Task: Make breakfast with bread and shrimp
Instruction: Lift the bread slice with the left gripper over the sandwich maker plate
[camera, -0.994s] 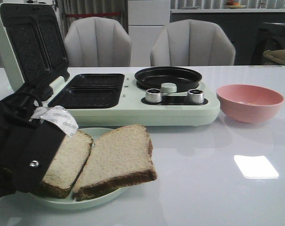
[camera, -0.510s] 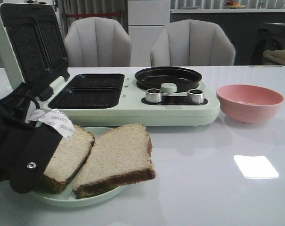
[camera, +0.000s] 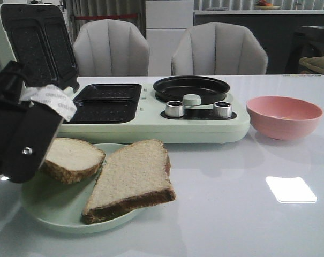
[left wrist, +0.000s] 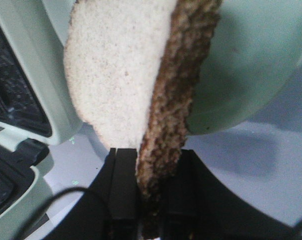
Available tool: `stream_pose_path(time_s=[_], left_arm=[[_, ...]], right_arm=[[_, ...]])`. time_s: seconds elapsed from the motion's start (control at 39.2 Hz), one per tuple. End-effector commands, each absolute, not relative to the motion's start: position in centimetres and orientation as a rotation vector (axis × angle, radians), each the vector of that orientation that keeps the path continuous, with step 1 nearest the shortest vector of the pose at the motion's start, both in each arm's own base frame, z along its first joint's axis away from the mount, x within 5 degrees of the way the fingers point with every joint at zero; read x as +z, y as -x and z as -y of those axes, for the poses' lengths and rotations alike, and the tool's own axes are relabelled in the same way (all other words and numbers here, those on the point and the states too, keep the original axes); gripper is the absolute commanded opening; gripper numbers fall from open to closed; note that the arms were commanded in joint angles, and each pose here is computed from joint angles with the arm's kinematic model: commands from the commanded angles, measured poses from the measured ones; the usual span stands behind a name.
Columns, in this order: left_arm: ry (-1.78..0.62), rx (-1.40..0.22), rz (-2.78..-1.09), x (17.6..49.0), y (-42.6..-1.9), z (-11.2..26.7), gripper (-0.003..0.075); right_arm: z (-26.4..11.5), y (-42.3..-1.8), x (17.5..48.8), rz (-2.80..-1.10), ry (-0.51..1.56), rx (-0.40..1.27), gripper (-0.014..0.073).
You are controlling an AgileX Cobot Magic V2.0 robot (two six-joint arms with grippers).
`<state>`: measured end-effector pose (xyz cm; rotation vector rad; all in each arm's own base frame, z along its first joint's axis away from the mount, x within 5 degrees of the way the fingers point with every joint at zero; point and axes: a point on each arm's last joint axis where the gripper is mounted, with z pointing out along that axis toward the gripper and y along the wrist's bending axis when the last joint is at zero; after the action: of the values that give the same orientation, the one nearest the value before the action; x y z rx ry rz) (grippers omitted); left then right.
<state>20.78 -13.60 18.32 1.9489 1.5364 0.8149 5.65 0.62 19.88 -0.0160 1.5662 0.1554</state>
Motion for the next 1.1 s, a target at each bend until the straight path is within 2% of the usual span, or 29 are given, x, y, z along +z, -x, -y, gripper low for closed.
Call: stream_pose_path(time_s=[0.0,0.31,0.48,0.71,1.07], left_arm=[[-1.818,0.844,-1.519,21.2,-20.9,13.3,0.0114],[-1.590,0.767,-1.375,27.6,-19.6,12.7,0.0114],[-1.515,0.794,-1.308,30.5,-20.8,12.8,0.0114],[-1.438,0.819,-1.321,32.9,-24.9,13.6,0.0114],[-1.386,0.871,-1.401,32.8,-33.9,15.0,0.0114]], right_arm=[[-0.6,-5.3,21.3,-1.452,0.020,0.148,0.0164],[-0.6,-5.3,21.3,-1.452,0.020,0.148,0.0164],[-0.6,-5.3,21.3,-1.452,0.020,0.148,0.0164],[-0.6,-5.3,21.3,-1.452,0.020,0.148,0.0164],[-0.6,-5.3,21.3,-1.452,0.020,0.148,0.0164]])
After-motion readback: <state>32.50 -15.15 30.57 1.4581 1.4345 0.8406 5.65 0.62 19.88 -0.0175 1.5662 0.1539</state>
